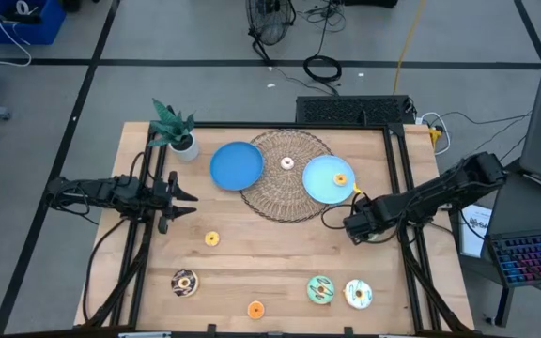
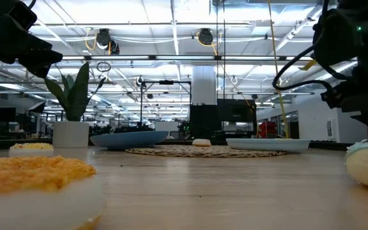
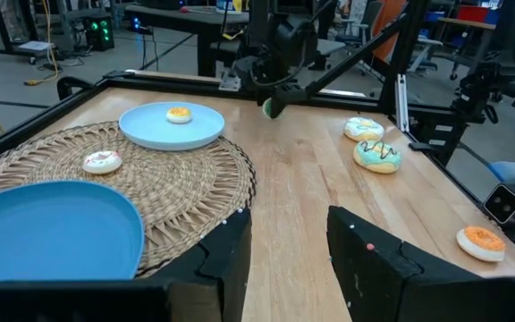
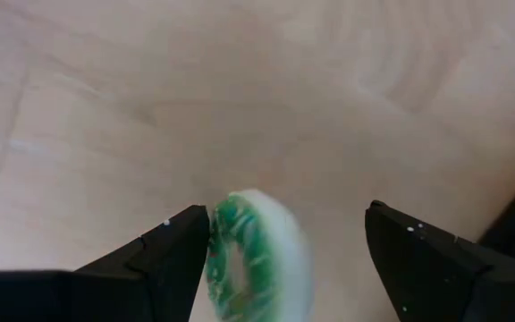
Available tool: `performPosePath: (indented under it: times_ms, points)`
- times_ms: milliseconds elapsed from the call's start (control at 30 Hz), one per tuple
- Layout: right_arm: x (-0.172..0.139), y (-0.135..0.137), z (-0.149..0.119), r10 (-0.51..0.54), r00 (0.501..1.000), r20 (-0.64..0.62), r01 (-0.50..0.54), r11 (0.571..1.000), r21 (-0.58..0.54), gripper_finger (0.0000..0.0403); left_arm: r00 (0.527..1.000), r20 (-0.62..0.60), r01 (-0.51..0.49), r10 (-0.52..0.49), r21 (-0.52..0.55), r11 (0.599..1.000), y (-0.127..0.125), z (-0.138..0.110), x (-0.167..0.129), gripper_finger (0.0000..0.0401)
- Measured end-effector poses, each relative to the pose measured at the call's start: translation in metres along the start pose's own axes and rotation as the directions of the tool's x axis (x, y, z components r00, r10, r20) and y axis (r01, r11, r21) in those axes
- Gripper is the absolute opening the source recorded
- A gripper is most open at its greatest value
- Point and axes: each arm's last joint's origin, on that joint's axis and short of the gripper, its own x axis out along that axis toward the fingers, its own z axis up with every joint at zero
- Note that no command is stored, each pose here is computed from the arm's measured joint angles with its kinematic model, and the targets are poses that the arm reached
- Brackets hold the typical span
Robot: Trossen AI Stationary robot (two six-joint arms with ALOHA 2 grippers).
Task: Pick & Place donuts
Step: Put the small green donut on the light blue plate
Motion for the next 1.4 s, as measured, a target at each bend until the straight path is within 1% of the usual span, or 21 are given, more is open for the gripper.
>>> performPosePath:
  times_ms: [100, 267, 467, 533, 733, 867, 1033, 1267, 1400]
  points:
    - [0.0, 0.002, 0.0, 0.019, 1.0, -0.001, -0.019, 1.0, -0.019, 0.0278, 1.0, 0.0, 0.0, 0.0, 0.0, 1.0, 0.0, 0.0, 0.0, 0.015]
    - [0.0, 0.0, 0.0, -0.002, 1.0, -0.006, 0.002, 1.0, -0.022, 0.0278, 1.0, 0.0, 0.0, 0.0, 0.0, 1.0, 0.0, 0.0, 0.0, 0.015]
    - [0.0, -0.005, -0.001, -0.046, 0.999, -0.02, 0.046, 0.999, -0.008, 0.0278, 1.0, 0.0, 0.0, 0.0, 0.0, 1.0, 0.0, 0.0, 0.0, 0.015]
    - [0.0, -0.005, -0.002, -0.045, 0.998, -0.042, 0.045, 0.999, 0.004, 0.0278, 1.0, 0.0, 0.0, 0.0, 0.0, 1.0, 0.0, 0.0, 0.0, 0.015]
    - [0.0, -0.005, -0.003, -0.043, 0.997, -0.061, 0.044, 0.999, 0.013, 0.0278, 1.0, 0.0, 0.0, 0.0, 0.0, 1.0, 0.0, 0.0, 0.0, 0.015]
    - [0.005, -0.008, -0.004, -0.059, 0.996, -0.068, 0.061, 0.998, 0.029, 0.0278, 1.0, 0.0, 0.0, 0.0, 0.0, 1.0, 0.0, 0.0, 0.0, 0.015]
    - [0.009, -0.007, -0.004, -0.033, 0.997, -0.065, 0.035, 0.999, 0.029, 0.0278, 1.0, 0.0, 0.0, 0.0, 0.0, 1.0, 0.0, 0.0, 0.0, 0.015]
    - [0.009, -0.007, -0.004, -0.029, 0.998, -0.064, 0.03, 0.999, 0.027, 0.0277, 1.0, 0.0, 0.0, 0.0, 0.0, 1.0, 0.0, 0.0, 0.0, 0.015]
    - [0.009, -0.007, -0.004, -0.023, 0.997, -0.075, 0.025, 0.999, 0.026, 0.026, 1.0, 0.0, 0.0, 0.0, 0.0, 1.0, 0.0, 0.0, 0.0, 0.015]
